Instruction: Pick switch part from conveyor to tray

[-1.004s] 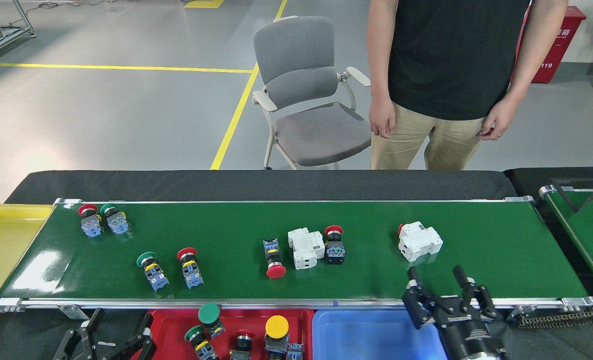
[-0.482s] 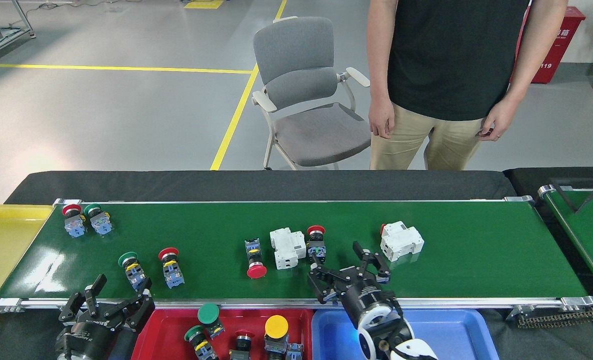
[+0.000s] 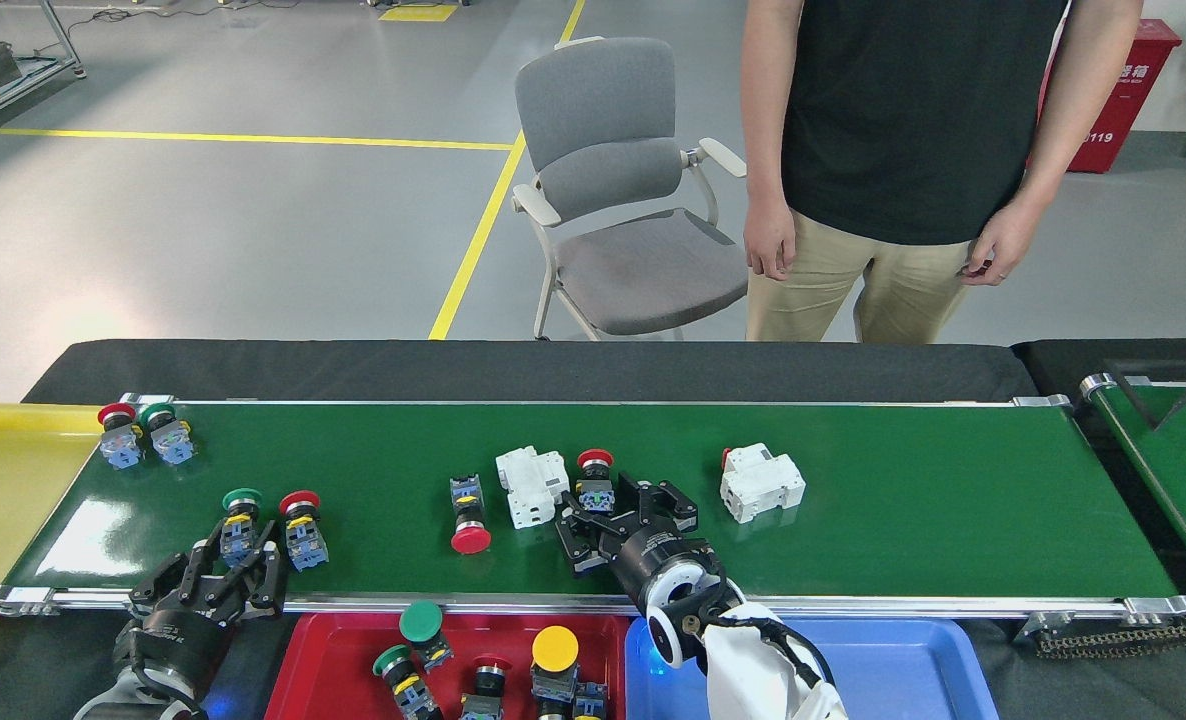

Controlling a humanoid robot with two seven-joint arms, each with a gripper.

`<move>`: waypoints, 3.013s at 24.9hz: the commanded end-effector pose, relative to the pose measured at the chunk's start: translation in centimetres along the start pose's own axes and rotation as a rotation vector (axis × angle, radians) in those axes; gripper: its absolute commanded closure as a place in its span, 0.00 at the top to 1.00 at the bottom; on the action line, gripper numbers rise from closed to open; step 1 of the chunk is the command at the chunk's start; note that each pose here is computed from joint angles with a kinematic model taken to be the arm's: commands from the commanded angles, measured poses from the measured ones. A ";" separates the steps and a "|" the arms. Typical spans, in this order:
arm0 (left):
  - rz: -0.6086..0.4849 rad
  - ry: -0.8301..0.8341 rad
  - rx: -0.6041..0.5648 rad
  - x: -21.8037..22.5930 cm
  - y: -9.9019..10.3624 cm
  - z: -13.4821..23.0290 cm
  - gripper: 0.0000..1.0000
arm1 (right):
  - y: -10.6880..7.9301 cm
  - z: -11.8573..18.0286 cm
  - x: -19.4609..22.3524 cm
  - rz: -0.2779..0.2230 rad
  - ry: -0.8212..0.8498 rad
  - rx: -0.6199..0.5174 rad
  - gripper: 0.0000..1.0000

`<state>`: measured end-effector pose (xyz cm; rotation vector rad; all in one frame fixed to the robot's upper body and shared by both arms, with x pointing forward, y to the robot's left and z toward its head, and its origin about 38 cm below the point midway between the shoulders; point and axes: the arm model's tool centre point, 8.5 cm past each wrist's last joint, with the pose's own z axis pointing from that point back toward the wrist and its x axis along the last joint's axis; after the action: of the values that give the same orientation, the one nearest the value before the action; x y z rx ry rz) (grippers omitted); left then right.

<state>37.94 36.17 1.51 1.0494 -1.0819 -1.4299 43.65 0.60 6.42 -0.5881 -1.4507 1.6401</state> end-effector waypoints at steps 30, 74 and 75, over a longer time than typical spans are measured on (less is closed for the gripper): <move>0.032 -0.006 0.089 4.1 -0.5 13.6 1.00 | -5.4 15.3 -11.3 -0.082 0.206 -0.322 0.98; 0.026 -0.147 0.075 -0.7 2.4 1.6 0.05 | 3.3 26.8 -16.0 -0.051 0.617 -0.277 0.98; 0.014 -0.218 0.088 0.3 2.3 3.5 0.06 | 3.2 26.9 -16.0 -0.050 0.621 -0.284 0.98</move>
<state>35.74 36.63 3.02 0.9645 -1.2219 -1.4695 29.65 -27.40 5.56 -1.0719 -1.1988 1.0846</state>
